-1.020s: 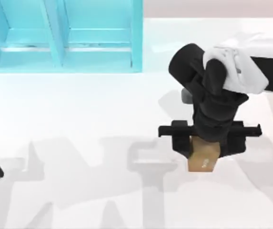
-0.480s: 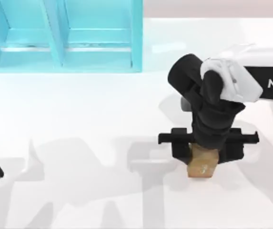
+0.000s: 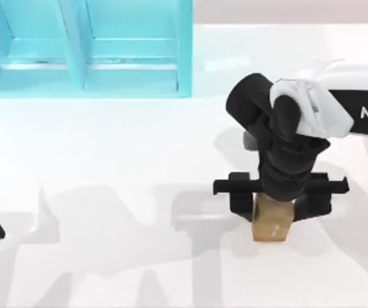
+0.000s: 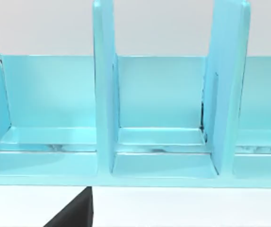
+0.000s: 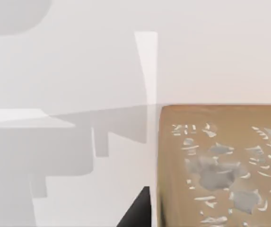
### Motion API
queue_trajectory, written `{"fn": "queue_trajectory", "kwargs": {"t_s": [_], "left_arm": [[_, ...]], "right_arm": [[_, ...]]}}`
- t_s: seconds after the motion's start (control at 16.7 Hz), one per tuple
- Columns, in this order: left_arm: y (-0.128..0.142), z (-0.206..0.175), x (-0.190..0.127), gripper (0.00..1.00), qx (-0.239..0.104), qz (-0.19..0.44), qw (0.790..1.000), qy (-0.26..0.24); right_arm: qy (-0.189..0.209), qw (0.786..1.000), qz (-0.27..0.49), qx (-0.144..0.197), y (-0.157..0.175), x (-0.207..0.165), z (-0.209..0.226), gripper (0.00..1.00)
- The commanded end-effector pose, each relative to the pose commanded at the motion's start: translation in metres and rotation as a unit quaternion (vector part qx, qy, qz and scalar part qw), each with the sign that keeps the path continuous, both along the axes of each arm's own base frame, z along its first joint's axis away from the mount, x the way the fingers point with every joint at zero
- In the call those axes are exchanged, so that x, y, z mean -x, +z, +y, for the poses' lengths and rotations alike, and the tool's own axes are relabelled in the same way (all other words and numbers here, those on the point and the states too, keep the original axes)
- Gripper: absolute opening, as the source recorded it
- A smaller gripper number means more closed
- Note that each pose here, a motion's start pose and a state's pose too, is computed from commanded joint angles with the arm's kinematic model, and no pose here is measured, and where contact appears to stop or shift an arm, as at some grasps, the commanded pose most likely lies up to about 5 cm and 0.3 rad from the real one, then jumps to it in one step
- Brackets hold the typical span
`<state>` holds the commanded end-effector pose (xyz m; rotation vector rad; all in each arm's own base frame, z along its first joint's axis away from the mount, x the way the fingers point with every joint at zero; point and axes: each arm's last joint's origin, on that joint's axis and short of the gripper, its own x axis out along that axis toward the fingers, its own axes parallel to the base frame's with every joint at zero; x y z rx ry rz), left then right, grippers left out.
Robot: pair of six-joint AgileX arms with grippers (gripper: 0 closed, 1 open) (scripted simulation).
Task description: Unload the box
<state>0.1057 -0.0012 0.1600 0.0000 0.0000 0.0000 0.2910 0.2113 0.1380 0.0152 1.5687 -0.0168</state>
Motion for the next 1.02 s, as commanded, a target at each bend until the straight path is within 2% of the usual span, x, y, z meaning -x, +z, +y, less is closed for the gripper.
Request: {"fn": "queue_trajectory", "kwargs": {"t_s": [0.12,0.18,0.72,1.02], "left_arm": [[0.000,0.000,0.000,1.00,0.000,0.000,1.000,0.000],[0.000,0.000,0.000,1.00,0.000,0.000,1.000,0.000],[0.000,0.000,0.000,1.00,0.000,0.000,1.000,0.000],[0.000,0.000,0.000,1.00,0.000,0.000,1.000,0.000]], "right_arm": [[0.000,1.000,0.000,0.000,0.000,0.000,0.000,0.98],[0.000,1.000,0.000,0.000,0.000,0.000,0.000,1.00],[-0.001,1.000,0.000,0.000,0.001,0.000,0.000,1.00],[-0.001,1.000,0.004,0.003,0.043,-0.002,0.002,1.00]]}}
